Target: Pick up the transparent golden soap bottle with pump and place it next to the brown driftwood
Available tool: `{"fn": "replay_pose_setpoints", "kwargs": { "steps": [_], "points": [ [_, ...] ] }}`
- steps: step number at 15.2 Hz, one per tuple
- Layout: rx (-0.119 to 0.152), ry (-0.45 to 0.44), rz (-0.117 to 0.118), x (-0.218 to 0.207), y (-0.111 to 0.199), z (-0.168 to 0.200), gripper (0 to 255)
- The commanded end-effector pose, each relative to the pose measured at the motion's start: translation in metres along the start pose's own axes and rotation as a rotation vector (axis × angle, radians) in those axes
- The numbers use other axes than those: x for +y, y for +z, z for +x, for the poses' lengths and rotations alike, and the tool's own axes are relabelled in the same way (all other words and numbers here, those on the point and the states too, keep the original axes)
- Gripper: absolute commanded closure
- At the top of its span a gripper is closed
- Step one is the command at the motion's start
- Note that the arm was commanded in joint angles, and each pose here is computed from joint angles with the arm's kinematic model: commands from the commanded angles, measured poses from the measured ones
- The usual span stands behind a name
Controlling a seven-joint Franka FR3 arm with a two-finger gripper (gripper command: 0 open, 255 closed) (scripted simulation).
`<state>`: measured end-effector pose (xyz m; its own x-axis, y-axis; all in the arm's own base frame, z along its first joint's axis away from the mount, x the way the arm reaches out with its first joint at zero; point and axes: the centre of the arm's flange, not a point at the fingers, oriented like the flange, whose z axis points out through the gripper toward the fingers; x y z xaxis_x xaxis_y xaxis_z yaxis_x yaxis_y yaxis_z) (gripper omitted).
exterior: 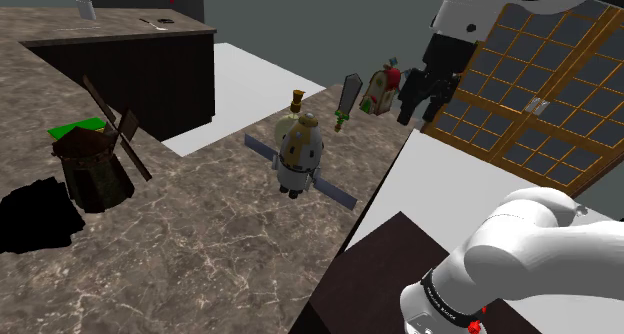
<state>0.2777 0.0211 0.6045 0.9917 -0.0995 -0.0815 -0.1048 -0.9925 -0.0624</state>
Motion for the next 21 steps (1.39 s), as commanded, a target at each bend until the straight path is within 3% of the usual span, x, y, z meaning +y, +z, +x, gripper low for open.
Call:
{"fn": "replay_pose_setpoints", "kwargs": {
  "steps": [1, 21],
  "points": [
    [0.000, 0.000, 0.000, 0.000, 0.000, 0.000, 0],
    [0.195, -0.317, 0.055, 0.064, 0.108, 0.207, 0]
  ]
}}
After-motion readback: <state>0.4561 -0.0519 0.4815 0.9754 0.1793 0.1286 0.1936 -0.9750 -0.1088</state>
